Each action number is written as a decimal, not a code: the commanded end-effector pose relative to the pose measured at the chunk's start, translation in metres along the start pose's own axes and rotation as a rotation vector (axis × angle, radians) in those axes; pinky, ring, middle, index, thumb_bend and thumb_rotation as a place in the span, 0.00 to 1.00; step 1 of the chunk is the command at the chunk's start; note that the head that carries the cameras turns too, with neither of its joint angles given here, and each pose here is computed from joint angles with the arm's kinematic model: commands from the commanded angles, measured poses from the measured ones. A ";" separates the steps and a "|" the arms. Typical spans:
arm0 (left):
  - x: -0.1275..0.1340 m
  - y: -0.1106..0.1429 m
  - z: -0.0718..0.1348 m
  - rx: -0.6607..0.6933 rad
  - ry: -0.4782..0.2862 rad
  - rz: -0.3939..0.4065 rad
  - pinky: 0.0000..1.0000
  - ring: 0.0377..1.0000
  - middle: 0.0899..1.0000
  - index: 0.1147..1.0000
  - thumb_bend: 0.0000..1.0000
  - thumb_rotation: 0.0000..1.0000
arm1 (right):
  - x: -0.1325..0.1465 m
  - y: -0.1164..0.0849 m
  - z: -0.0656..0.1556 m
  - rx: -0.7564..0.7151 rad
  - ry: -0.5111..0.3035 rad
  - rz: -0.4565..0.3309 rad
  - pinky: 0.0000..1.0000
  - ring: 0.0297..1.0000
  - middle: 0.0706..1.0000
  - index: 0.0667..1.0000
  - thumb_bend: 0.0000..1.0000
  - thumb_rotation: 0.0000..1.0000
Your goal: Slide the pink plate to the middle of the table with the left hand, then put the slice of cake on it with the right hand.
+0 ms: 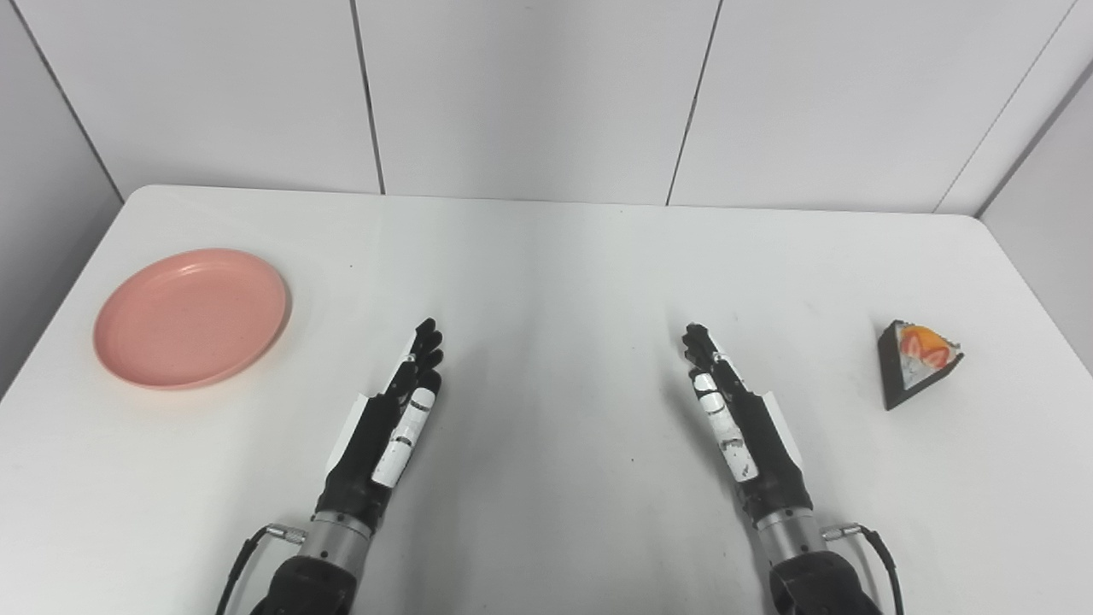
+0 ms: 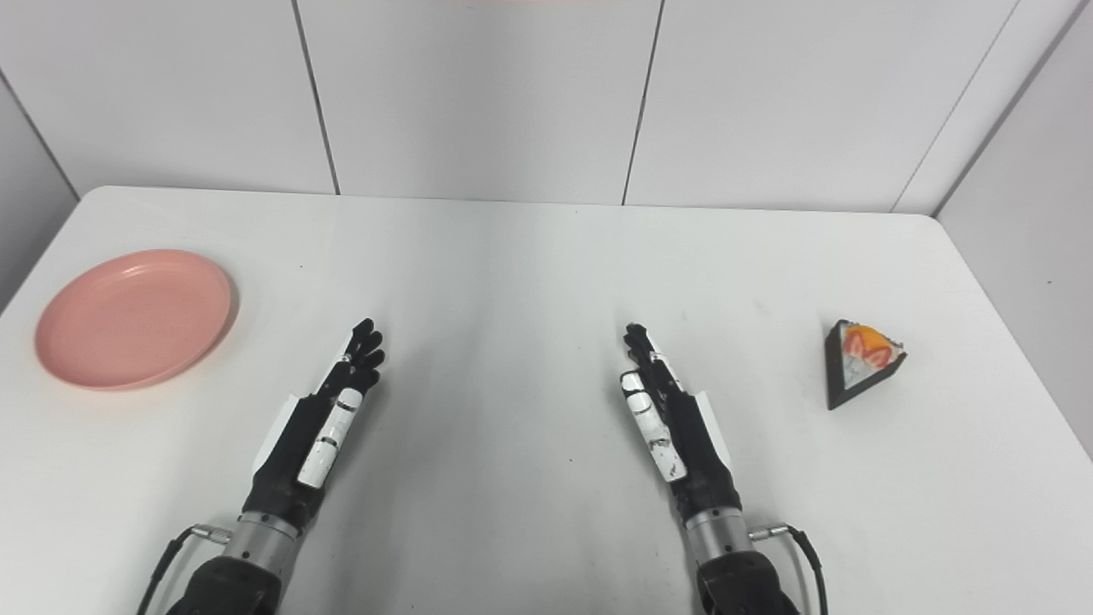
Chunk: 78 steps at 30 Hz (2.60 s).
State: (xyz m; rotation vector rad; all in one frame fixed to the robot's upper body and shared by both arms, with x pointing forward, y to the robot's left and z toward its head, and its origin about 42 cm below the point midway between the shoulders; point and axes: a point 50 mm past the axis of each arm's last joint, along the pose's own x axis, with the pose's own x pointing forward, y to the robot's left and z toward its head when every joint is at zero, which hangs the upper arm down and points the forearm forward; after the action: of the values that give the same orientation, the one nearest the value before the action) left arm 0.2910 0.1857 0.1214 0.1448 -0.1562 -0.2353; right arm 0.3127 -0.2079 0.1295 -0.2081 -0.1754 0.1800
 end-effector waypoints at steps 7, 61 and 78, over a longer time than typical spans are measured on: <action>-0.014 -0.002 -0.018 -0.001 0.070 -0.015 0.96 0.97 0.99 0.96 0.47 1.00 | 0.000 0.003 0.002 0.006 0.001 0.024 0.93 0.94 0.93 0.93 0.31 1.00; 0.033 -0.047 -0.001 -0.004 0.030 -0.009 0.94 0.98 0.97 0.95 0.46 1.00 | 0.008 -0.030 -0.037 0.087 0.050 0.047 1.00 1.00 1.00 1.00 0.20 1.00; 0.067 0.016 0.108 -0.046 -0.230 0.020 0.86 0.90 0.91 0.90 0.49 1.00 | 0.008 -0.028 -0.034 0.083 0.048 0.049 1.00 1.00 0.99 0.99 0.21 1.00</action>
State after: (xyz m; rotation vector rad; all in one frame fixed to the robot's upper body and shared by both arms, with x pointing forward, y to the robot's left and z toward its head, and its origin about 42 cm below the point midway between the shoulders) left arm 0.3392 0.1720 0.2219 0.0789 -0.3273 -0.2270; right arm 0.3437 -0.2393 0.1249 -0.1504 -0.1867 0.2379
